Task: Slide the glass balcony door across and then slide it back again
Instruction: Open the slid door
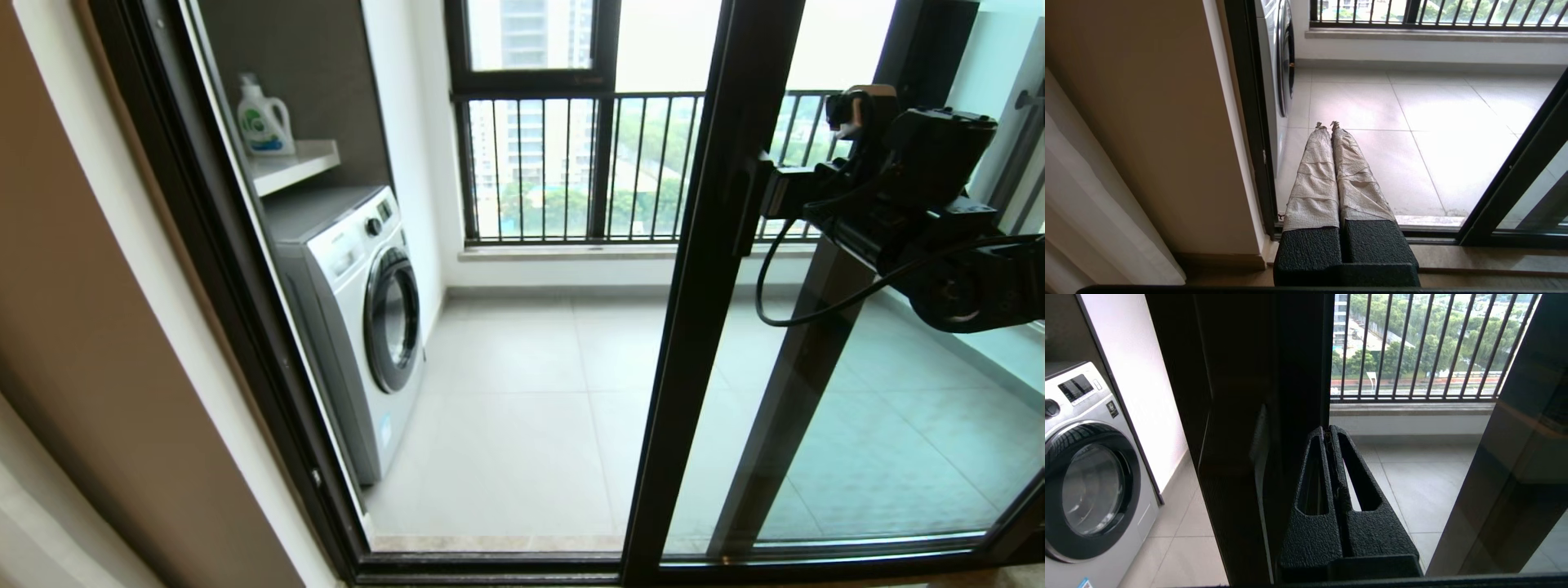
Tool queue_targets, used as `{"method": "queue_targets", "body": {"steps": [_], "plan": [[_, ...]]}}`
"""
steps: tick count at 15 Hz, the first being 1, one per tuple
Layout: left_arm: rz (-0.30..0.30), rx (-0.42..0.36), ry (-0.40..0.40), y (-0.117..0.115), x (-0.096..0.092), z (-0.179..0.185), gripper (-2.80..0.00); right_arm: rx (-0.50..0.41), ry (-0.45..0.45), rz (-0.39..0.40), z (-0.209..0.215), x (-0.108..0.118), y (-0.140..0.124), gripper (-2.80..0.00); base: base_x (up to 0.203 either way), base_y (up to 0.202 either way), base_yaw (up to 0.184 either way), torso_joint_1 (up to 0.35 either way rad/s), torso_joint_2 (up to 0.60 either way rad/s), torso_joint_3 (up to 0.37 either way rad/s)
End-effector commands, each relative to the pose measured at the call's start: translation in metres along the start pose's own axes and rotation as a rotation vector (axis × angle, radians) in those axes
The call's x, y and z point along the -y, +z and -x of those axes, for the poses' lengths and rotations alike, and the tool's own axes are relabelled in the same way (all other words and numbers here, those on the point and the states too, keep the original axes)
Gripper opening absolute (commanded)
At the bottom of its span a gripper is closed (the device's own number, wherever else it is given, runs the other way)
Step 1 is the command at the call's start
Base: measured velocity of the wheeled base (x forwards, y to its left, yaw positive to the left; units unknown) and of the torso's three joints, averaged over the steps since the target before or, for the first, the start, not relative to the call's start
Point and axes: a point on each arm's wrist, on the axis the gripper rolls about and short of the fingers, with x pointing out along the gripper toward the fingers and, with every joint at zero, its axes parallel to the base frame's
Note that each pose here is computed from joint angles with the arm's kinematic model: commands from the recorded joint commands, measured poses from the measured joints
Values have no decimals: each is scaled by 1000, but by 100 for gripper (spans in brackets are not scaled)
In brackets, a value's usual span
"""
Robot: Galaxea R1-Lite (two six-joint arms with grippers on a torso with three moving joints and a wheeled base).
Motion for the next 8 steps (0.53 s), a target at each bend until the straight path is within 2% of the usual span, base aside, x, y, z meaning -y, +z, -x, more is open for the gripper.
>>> {"method": "queue_targets", "body": {"steps": [1, 3, 5, 8], "plan": [[1, -1, 1, 0, 0, 0, -280, 4, -5, 0, 0, 2, 0, -280, 0, 0, 0, 0, 0, 0], [1, -1, 1, 0, 0, 0, -280, 19, -3, -1, 2, 1, 5, -280, 0, 0, 0, 0, 0, 0], [1, -1, 1, 0, 0, 0, -280, 73, 13, -10, 9, -5, 21, -280, 0, 0, 0, 0, 0, 0], [1, -2, 1, 0, 0, 0, -280, 135, 86, -37, 28, -30, 47, -280, 0, 0, 0, 0, 0, 0]]}}
